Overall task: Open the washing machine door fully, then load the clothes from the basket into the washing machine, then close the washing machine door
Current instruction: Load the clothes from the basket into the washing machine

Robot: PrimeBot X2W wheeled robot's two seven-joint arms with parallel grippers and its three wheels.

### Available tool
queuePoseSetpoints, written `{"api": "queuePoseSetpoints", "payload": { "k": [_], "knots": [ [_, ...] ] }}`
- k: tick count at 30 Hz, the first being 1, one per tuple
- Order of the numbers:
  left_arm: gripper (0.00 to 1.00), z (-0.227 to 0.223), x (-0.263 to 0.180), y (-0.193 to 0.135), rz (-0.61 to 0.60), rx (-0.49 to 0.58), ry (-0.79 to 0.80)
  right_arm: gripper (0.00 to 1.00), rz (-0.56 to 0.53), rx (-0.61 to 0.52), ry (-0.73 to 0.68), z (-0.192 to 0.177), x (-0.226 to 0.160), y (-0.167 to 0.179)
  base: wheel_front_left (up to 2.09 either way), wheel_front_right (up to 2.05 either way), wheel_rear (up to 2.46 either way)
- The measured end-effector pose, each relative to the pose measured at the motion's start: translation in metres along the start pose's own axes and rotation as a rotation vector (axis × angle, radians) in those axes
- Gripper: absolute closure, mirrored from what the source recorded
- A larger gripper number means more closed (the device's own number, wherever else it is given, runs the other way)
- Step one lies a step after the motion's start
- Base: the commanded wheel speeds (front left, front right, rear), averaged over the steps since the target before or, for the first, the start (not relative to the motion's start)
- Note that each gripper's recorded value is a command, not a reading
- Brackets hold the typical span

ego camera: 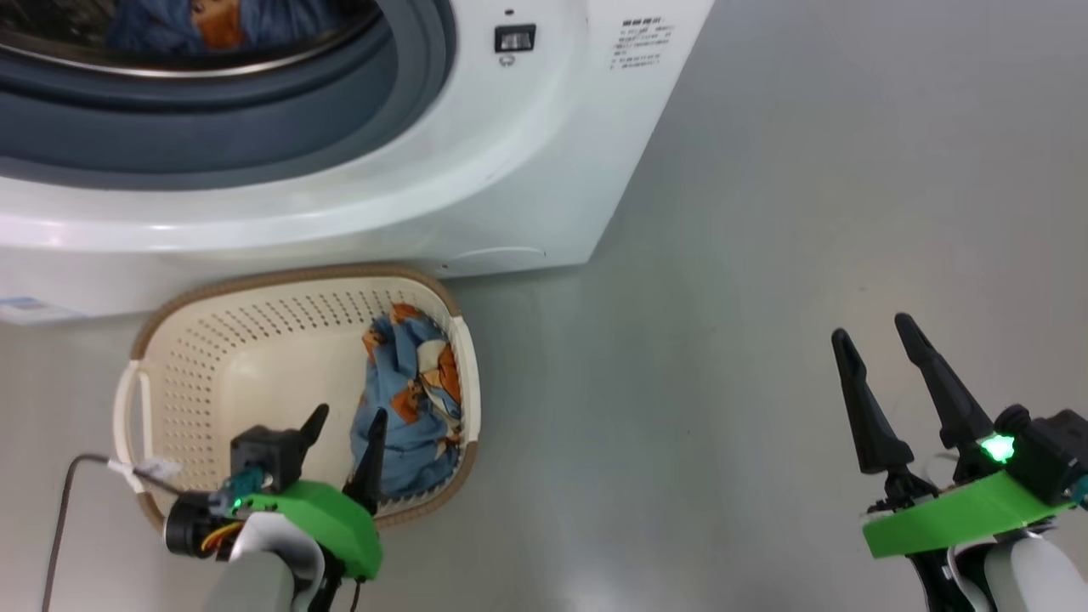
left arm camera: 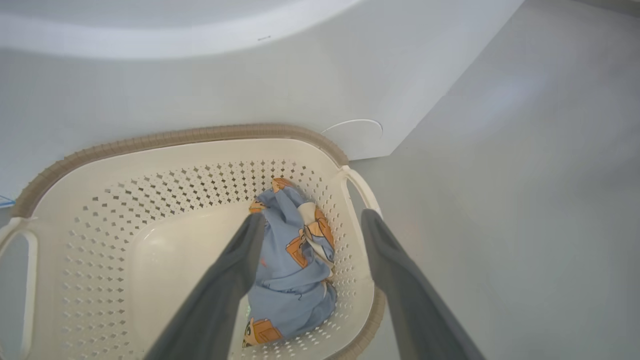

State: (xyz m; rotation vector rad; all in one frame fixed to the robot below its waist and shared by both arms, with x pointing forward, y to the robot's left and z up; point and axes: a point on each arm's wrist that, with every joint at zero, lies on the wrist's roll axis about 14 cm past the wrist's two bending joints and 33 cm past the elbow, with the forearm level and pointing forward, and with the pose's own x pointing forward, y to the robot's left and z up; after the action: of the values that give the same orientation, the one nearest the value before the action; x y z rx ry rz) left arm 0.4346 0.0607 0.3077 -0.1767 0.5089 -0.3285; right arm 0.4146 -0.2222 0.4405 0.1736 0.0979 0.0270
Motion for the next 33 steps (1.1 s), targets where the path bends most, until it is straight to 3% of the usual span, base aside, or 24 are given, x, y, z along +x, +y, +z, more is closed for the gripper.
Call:
{"api": "queuePoseSetpoints", "payload": {
  "k": [19,33],
  "knots": [
    [0.00,-0.078,0.053,-0.002,-0.073,0.045,0.296,0.00,-0.018,0.011,0.051,-0.029,0.032,-0.008,0.00,0.00,0.00],
    [0.00,-0.113,0.085,0.006,-0.105,0.081,0.412,0.00,-0.029,0.009,0.099,-0.055,0.045,-0.013,0.00,0.00,0.00]
  ]
}}
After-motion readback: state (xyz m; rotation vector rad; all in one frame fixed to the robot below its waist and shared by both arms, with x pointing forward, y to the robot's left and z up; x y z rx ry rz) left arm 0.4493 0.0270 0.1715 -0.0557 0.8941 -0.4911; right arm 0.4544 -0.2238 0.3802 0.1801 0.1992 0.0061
